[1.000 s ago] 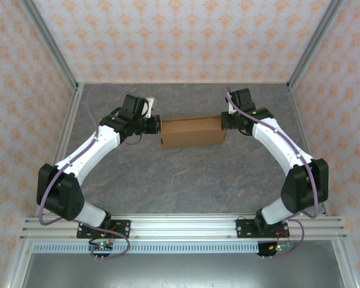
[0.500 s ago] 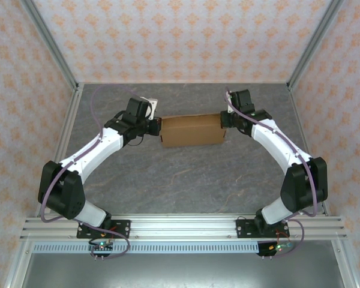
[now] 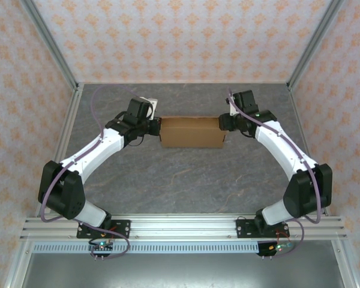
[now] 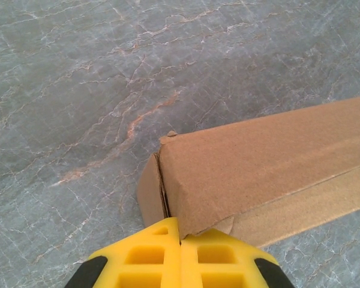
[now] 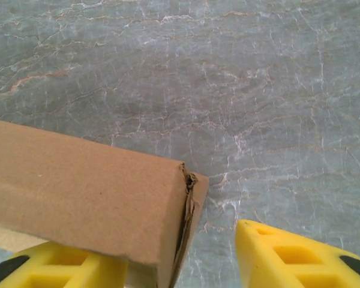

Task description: Fold the paper box

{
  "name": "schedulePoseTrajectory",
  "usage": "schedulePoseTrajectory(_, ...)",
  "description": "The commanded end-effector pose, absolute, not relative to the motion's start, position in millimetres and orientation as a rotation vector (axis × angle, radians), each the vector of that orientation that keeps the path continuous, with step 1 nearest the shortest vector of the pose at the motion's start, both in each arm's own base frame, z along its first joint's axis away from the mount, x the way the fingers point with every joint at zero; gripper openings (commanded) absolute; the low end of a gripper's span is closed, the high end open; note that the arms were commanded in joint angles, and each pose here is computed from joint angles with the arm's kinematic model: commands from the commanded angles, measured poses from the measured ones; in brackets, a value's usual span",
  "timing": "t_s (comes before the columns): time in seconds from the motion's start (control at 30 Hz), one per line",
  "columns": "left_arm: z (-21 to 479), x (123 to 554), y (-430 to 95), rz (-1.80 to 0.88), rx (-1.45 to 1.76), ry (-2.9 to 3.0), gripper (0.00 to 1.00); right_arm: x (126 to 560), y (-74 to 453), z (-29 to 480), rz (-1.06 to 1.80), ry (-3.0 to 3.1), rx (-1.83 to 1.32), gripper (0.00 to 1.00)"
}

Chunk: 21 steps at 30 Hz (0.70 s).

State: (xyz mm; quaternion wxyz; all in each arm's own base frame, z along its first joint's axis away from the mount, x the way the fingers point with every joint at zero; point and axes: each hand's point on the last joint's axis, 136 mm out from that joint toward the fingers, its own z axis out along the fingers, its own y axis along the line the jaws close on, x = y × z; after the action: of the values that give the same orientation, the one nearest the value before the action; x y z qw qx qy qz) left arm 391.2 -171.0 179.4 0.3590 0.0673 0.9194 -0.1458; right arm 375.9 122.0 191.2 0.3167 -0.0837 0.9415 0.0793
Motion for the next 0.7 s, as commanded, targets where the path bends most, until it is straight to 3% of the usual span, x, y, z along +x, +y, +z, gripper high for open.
schedulePoseTrajectory(0.0, 148, 374, -157, -0.287, 0.135, 2.491, 0.00, 355, 113, 201, 0.199, 2.502, -0.230, 0.55)
schedulePoseTrajectory(0.2, 154, 374, -157, -0.283, 0.138, 2.473, 0.00, 340, 114, 231, 0.337, 2.439, -0.193, 0.58)
schedulePoseTrajectory(0.37, 154, 373, -158, -0.288, 0.145, 2.464, 0.00, 364, 120, 253, 0.613, 2.347, -0.039, 0.60)
schedulePoseTrajectory(0.67, 159, 372, -160, -0.296, 0.145, 2.447, 0.00, 407, 129, 225, 0.898, 2.350, 0.198, 0.60)
